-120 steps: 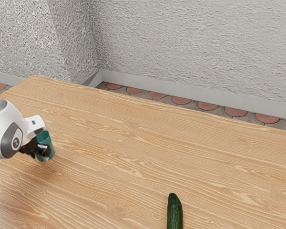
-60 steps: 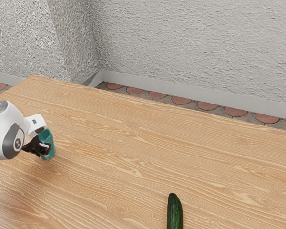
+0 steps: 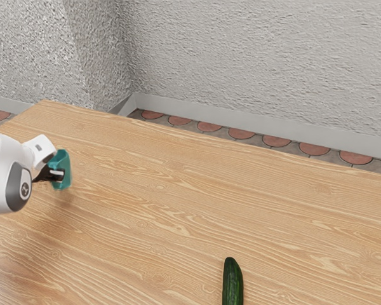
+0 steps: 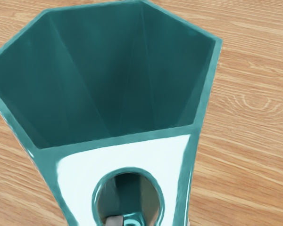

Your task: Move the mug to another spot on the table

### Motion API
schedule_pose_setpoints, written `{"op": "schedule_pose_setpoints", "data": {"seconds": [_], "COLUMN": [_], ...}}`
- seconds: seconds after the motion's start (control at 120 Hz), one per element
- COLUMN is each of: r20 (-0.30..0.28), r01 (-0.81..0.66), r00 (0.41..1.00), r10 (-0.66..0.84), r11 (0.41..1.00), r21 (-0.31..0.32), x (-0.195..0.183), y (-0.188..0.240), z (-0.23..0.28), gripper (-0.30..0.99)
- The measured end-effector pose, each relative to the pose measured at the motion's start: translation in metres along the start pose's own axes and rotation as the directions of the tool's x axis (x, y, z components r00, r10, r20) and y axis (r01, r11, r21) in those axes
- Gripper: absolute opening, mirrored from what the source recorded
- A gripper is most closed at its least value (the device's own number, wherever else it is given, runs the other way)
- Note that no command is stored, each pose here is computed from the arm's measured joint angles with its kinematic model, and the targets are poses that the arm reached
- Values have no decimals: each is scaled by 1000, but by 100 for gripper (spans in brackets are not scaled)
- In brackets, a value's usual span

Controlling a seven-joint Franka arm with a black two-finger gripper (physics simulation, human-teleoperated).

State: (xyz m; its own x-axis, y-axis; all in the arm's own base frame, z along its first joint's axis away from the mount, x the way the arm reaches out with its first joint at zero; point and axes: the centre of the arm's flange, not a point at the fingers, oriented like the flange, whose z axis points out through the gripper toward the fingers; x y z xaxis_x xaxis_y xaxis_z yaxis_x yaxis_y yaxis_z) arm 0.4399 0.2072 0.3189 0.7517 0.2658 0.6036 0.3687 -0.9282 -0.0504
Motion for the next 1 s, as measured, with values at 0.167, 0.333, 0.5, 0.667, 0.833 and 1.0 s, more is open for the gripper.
{"op": "schedule_pose_setpoints", "data": {"seconds": [0.167,0.333,0.5,0.667,0.833,1.0], "r20": [-74,-90,-97,-94,-23,-1], "r01": [-48,-115,-232,-398,-394,-375], "r00": [996,990,971,917,915,922], "r10": [46,109,219,388,404,388], "r11": [998,991,962,876,877,890], "r21": [-27,-68,-147,-271,-274,-259], "x": [10,9,-1,-36,-51,-51], "y": [29,65,131,228,223,209], "z": [-15,-15,-17,-34,-15,-6], "gripper": [-3,-4,-4,-4,-5,-5]}}
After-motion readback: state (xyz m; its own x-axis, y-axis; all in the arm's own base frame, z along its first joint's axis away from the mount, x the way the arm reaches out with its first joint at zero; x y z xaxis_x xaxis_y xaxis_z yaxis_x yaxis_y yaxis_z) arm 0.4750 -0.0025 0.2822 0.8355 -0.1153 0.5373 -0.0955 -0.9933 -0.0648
